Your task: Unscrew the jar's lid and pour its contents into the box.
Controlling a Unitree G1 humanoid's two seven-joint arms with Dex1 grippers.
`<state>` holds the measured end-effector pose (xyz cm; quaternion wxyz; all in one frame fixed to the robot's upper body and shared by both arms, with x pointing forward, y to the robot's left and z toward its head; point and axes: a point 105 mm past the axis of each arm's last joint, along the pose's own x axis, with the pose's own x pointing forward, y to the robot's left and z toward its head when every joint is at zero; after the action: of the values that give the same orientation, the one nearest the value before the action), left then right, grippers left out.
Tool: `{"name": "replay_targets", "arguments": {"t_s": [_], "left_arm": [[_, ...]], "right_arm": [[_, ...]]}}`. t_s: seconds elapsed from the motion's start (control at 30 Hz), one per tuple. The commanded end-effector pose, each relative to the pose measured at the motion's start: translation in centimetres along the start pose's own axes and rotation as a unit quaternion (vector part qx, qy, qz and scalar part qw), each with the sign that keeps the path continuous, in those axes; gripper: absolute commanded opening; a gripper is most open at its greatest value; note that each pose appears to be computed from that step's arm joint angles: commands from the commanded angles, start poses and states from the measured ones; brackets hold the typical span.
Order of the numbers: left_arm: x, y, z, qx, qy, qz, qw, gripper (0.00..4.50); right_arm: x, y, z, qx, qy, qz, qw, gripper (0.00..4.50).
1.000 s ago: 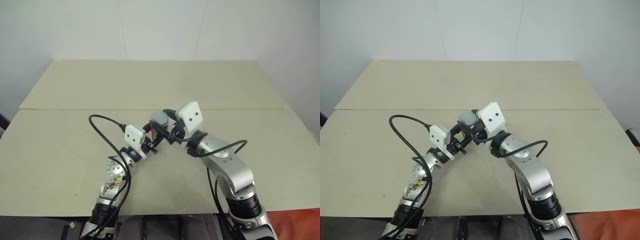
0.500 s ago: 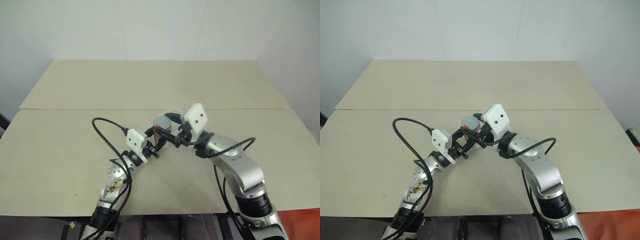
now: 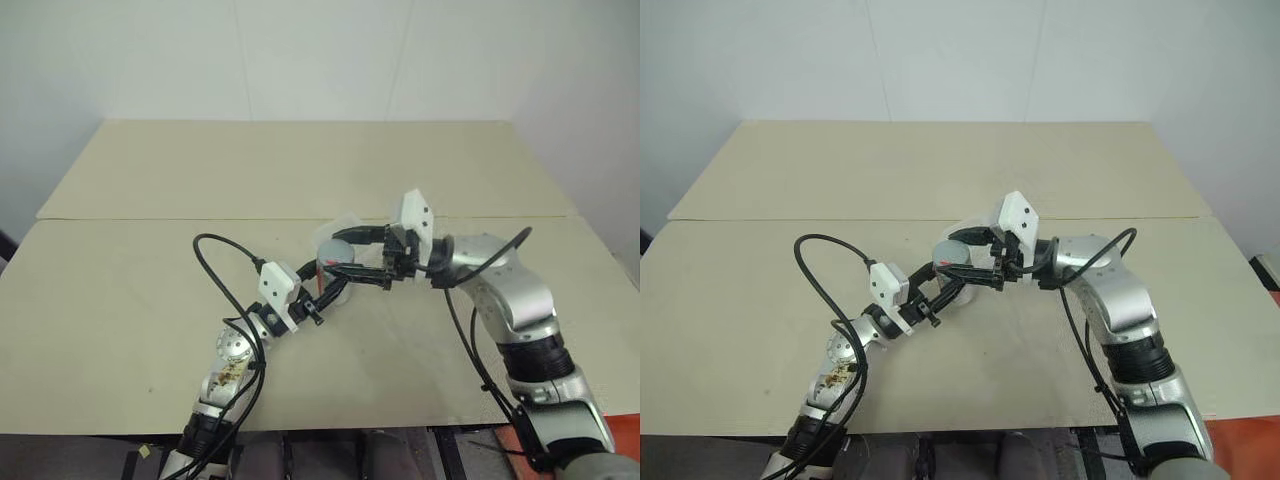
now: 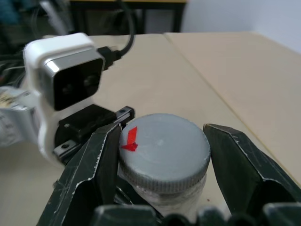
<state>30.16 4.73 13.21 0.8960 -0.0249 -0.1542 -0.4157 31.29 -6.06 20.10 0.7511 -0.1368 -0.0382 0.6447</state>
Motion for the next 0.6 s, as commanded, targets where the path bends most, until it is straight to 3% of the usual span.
{"name": "replay_targets", "arguments": {"t_s": [0.03, 0.27, 0.6], "left_arm": [[0.5, -0.1, 1.8, 0.016, -0.038, -0.003, 0.999, 1.93], [0.5, -0.1, 1.9, 0.017, -0.041, 0.000, 0.999, 1.93], [0.5, -0.2, 1.9, 0.017, -0.041, -0.002, 0.999, 1.93]], "right_arm": [[1.1, 1.6, 0.4, -0.003, -0.020, 0.110, 0.994, 2.77], [1.3, 0.7, 0.2, -0.020, -0.013, 0.204, 0.979, 2.77], [1.8, 0.4, -0.7, -0.051, -0.019, 0.234, 0.971, 2.77]]}}
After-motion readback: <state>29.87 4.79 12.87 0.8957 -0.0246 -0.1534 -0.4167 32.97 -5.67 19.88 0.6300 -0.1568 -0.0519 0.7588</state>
